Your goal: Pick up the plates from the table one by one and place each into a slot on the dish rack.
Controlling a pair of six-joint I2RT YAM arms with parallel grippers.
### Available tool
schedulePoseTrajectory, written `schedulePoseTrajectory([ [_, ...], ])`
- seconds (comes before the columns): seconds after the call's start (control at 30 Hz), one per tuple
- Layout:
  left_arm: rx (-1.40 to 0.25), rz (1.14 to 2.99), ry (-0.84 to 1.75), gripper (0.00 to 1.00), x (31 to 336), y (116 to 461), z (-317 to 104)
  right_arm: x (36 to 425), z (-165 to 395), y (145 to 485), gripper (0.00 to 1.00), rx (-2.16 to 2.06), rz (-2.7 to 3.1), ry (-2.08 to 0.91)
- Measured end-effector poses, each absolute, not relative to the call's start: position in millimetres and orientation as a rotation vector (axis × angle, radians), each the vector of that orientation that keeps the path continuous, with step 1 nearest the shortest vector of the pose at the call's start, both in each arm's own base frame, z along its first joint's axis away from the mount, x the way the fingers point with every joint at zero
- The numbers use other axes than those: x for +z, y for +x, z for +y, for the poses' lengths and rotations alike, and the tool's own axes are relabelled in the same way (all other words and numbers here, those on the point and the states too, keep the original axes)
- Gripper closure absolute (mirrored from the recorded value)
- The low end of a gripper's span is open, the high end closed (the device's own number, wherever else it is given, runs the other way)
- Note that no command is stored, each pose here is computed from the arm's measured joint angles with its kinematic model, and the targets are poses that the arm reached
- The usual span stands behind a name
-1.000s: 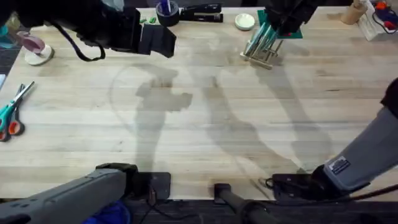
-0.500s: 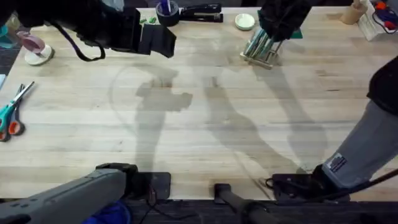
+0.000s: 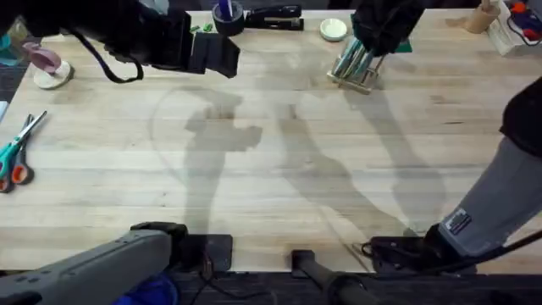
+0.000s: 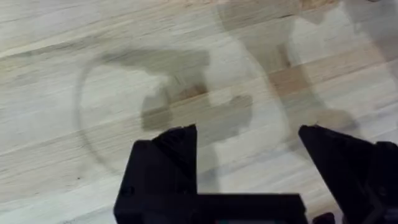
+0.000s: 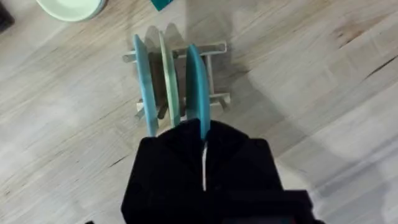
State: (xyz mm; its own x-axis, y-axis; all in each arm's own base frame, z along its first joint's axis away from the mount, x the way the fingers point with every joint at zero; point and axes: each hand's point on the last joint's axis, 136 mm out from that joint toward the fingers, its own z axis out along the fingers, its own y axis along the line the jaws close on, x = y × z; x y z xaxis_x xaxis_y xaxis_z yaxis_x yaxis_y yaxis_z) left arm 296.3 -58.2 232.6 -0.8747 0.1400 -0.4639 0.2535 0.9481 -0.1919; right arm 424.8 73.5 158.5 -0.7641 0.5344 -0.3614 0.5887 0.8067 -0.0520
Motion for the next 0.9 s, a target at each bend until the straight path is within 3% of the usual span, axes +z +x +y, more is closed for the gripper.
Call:
schedulePoseTrajectory([
  [0.23, -0.342, 2.644, 0.282, 0.006, 232.5, 296.3, -58.2, 158.6, 73.6, 425.0, 0.829, -0.231, 2.662, 0.854],
  [0.9, -0.342, 2.642, 0.282, 0.006, 232.8, 296.8, -58.2, 159.2, 72.7, 422.4, 0.818, -0.242, 2.673, 0.848],
])
